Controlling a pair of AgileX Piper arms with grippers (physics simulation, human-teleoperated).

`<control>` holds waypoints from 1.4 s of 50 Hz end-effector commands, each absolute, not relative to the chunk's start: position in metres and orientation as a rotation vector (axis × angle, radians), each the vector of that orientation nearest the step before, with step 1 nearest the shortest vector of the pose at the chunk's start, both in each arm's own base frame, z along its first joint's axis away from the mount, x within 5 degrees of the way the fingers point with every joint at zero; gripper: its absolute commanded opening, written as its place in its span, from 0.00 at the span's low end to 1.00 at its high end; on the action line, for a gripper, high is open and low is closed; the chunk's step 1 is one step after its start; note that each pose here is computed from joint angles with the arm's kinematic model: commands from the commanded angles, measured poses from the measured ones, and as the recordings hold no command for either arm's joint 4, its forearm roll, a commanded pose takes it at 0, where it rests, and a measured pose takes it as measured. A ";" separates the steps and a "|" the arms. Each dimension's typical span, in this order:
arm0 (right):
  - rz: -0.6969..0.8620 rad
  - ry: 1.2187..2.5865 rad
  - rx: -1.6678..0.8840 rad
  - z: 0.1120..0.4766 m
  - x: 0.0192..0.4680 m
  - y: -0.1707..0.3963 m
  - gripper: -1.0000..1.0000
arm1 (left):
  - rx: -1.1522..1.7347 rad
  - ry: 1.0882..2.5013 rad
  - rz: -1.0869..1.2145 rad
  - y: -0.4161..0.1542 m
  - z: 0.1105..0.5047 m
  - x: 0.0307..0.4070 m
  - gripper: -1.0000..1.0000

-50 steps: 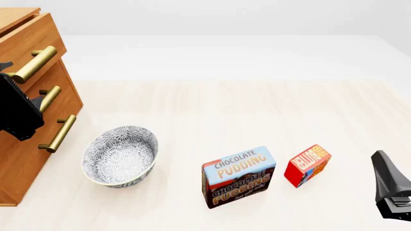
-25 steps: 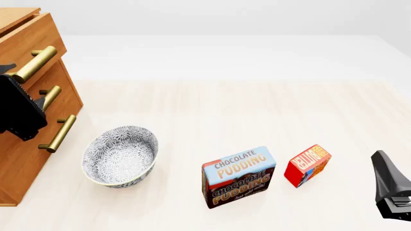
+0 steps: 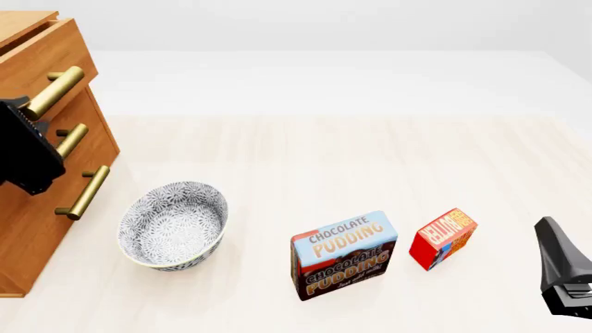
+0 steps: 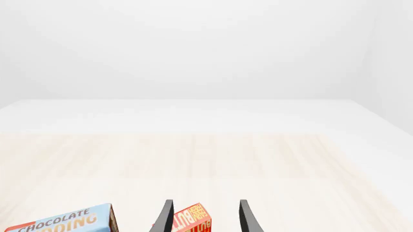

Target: Put the butter at the back in the top drawer of the cabinet and close it.

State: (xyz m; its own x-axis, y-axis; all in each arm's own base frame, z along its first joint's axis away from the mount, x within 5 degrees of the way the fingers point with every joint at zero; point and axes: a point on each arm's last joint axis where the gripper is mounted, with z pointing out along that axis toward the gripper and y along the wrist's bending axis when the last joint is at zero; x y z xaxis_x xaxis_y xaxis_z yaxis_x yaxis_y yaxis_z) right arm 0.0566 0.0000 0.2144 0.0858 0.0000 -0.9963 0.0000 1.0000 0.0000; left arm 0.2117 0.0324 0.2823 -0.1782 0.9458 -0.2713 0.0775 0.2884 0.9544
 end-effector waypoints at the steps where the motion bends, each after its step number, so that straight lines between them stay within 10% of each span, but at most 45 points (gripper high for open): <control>1: 0.000 1.485 0.000 0.214 0.057 0.000 1.00 | 0.988 1.553 1.047 0.033 0.277 0.209 0.00; 70: 0.000 1.485 0.000 0.214 0.057 0.000 1.00 | 1.021 1.516 0.981 0.017 0.272 0.211 0.00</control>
